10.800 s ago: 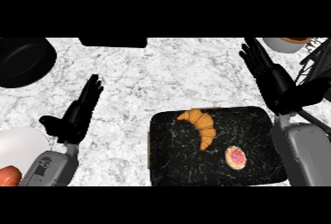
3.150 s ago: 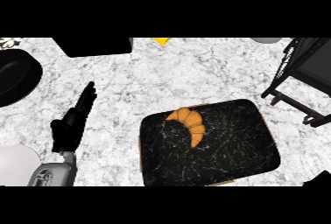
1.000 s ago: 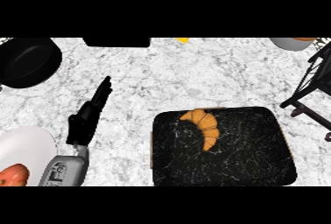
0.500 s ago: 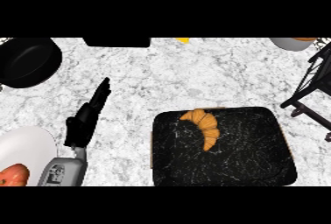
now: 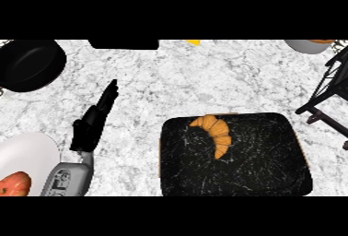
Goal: Pick the cupcake from the tray and place it in the tiered shelf
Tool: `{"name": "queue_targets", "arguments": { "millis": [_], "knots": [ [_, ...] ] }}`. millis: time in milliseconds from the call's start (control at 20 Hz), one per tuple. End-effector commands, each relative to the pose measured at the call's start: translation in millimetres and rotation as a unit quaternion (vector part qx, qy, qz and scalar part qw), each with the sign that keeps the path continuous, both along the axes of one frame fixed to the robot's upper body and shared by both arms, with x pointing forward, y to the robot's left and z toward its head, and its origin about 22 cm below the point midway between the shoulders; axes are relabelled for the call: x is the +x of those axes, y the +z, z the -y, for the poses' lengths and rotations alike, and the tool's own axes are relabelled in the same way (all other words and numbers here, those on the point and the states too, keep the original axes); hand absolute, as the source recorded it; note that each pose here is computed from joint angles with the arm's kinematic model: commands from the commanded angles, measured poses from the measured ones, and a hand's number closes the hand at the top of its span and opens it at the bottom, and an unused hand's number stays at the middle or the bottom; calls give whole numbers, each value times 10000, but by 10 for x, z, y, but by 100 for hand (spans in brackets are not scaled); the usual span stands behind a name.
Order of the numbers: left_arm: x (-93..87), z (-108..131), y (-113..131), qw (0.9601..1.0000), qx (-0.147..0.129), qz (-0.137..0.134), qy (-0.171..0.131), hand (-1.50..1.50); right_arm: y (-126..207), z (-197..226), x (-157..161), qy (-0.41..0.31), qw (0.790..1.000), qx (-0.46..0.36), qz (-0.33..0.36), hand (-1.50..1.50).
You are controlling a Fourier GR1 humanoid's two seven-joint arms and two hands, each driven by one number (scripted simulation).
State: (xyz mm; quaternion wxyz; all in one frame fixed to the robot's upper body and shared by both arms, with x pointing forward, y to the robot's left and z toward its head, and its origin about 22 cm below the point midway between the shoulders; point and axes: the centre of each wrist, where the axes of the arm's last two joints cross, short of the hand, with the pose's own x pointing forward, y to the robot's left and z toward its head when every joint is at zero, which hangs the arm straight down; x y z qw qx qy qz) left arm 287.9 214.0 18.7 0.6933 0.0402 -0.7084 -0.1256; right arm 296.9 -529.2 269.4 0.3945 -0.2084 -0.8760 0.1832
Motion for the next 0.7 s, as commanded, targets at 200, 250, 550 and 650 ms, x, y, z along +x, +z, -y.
{"name": "queue_targets", "arguments": {
  "millis": [200, 250, 550, 650],
  "knots": [
    [-118, 147, -58, 10000, 10, 14, -5, 0, -162, -56, 317, 202, 9994, 251, -123, 150],
    [-28, -2, 43, 10000, 28, -1, 77, 0, -228, 0, 303, 110, 9997, 231, -62, 150],
    [-18, 85, -20, 10000, 19, 66, -66, 0, -301, 138, 200, -1505, 9869, -464, -340, -150],
    [18, -64, -80, 10000, 45, 68, -26, 0, -261, 165, 221, -1559, 9857, -421, -490, -150]
  ]
}}
